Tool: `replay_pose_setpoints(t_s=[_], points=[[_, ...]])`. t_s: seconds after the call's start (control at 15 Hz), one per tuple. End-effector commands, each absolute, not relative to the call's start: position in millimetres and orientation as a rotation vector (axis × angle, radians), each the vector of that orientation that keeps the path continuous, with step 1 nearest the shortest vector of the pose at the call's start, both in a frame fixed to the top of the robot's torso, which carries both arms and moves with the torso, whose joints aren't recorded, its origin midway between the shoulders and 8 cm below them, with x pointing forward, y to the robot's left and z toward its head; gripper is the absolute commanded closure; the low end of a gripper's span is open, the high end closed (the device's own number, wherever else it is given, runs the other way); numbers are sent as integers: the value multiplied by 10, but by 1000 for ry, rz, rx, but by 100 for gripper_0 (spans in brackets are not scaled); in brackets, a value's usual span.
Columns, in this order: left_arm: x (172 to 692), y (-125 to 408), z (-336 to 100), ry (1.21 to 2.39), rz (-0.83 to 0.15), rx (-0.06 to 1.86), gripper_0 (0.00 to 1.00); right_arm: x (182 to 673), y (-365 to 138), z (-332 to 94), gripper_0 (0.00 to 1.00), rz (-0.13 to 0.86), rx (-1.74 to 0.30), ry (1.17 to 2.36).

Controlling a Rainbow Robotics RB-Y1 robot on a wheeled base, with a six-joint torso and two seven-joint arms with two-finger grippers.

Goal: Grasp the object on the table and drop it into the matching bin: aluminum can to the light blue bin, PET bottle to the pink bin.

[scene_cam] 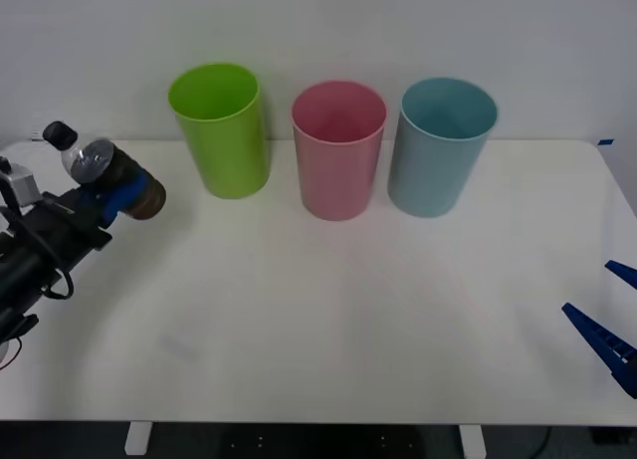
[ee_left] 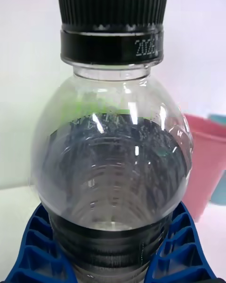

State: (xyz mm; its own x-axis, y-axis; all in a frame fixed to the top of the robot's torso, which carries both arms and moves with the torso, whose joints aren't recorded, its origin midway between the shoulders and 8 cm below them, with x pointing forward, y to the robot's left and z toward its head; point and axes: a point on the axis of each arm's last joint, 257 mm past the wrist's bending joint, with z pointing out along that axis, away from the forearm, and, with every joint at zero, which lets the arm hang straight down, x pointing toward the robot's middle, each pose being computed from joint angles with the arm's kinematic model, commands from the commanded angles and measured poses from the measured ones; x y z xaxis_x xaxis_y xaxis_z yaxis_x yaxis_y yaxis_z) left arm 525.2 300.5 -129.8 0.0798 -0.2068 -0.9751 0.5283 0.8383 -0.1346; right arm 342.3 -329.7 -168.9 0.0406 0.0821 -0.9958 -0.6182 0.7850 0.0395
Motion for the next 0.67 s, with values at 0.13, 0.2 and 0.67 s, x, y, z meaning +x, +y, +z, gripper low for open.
replay_pose_setpoints(t_s=[0.13,0.2,0.67], points=[[5363,2753,-796,1330,-646,295,100,3423,-3297,-1689,0,567,-465,1441],[5422,2689,-679,1319,-661,302,100,3423,-3297,-1689,0,567,-465,1441],[5776,2032,23,1312,-793,363,100,3423,-3297,-1689,0,567,-465,1441]])
